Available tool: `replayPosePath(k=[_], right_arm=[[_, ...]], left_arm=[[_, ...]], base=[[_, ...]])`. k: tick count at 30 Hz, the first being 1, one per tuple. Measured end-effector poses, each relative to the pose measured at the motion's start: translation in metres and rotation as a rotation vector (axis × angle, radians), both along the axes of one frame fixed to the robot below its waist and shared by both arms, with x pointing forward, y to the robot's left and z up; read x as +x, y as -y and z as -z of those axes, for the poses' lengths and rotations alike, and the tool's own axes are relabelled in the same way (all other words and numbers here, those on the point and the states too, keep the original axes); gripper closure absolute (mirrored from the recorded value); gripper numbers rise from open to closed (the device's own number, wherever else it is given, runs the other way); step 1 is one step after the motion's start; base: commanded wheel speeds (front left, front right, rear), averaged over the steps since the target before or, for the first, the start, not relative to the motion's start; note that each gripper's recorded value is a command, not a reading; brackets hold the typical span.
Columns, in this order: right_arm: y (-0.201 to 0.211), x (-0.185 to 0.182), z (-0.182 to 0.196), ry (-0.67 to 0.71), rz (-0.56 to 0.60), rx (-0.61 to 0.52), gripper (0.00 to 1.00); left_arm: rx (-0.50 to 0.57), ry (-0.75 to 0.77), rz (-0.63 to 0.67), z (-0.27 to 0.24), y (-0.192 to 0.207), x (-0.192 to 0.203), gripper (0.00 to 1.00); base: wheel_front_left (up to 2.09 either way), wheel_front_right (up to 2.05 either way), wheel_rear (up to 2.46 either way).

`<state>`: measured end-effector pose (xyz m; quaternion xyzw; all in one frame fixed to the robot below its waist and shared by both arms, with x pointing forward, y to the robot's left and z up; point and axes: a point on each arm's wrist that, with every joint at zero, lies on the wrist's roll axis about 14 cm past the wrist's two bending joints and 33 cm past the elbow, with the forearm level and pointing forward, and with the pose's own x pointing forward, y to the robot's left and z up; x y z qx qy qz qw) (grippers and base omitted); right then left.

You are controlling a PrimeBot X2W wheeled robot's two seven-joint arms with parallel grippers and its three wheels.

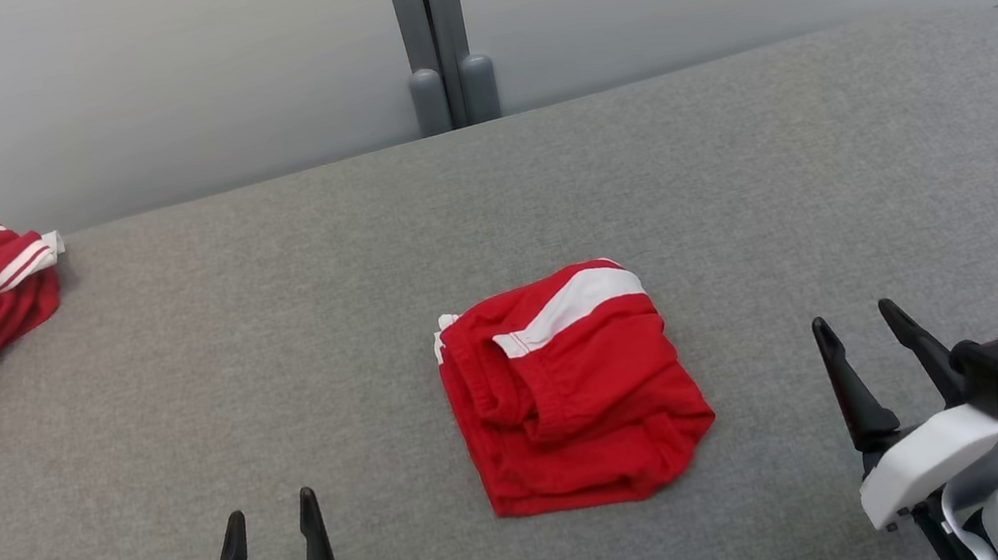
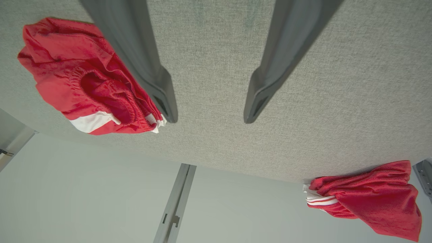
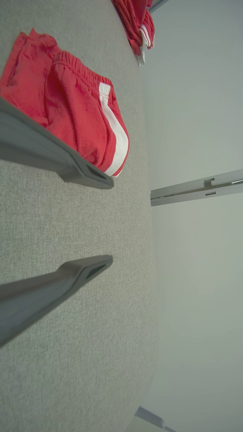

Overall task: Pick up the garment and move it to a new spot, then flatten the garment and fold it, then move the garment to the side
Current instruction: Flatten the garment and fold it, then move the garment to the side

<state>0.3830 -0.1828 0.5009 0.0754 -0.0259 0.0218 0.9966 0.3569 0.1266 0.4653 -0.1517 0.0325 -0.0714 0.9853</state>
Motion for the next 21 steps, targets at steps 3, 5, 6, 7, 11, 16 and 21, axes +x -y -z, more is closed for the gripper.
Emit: replayPosePath(k=[3, 5, 6, 7, 11, 16, 21], right_arm=[[0.0005, -0.0013, 0.0016, -0.004, 0.002, 0.001, 0.00], [0.0008, -0.0023, 0.0029, -0.008, 0.003, 0.001, 0.00], [0.0009, -0.0023, 0.0029, -0.008, 0.003, 0.001, 0.00], [0.0010, -0.0023, 0.0028, -0.007, 0.004, 0.001, 0.00], [0.0005, -0.0020, 0.0031, -0.008, 0.002, -0.004, 0.00], [0.0006, -0.0016, 0.0052, -0.015, 0.002, -0.006, 0.00], [0.0010, -0.0008, 0.0084, -0.025, 0.003, -0.006, 0.00]], left_arm=[[0.000, -0.003, -0.006, 0.0008, -0.0013, -0.0016, 0.00], [0.000, -0.003, -0.007, 0.0009, -0.0016, -0.0021, 0.00], [0.000, -0.003, -0.008, 0.0008, -0.0018, -0.0021, 0.00], [0.000, -0.002, -0.009, 0.0005, -0.0020, -0.0022, 0.00], [-0.001, 0.000, -0.011, 0.0000, -0.0028, -0.0021, 0.00], [-0.001, 0.000, -0.015, 0.0000, -0.0040, -0.0019, 0.00], [-0.001, -0.003, -0.019, 0.0010, -0.0052, -0.0020, 0.00]], base=[[0.00, 0.00, 0.00], [0.00, 0.00, 0.00], [0.00, 0.00, 0.00], [0.00, 0.00, 0.00], [0.00, 0.00, 0.00], [0.00, 0.00, 0.00], [0.00, 0.00, 0.00]])
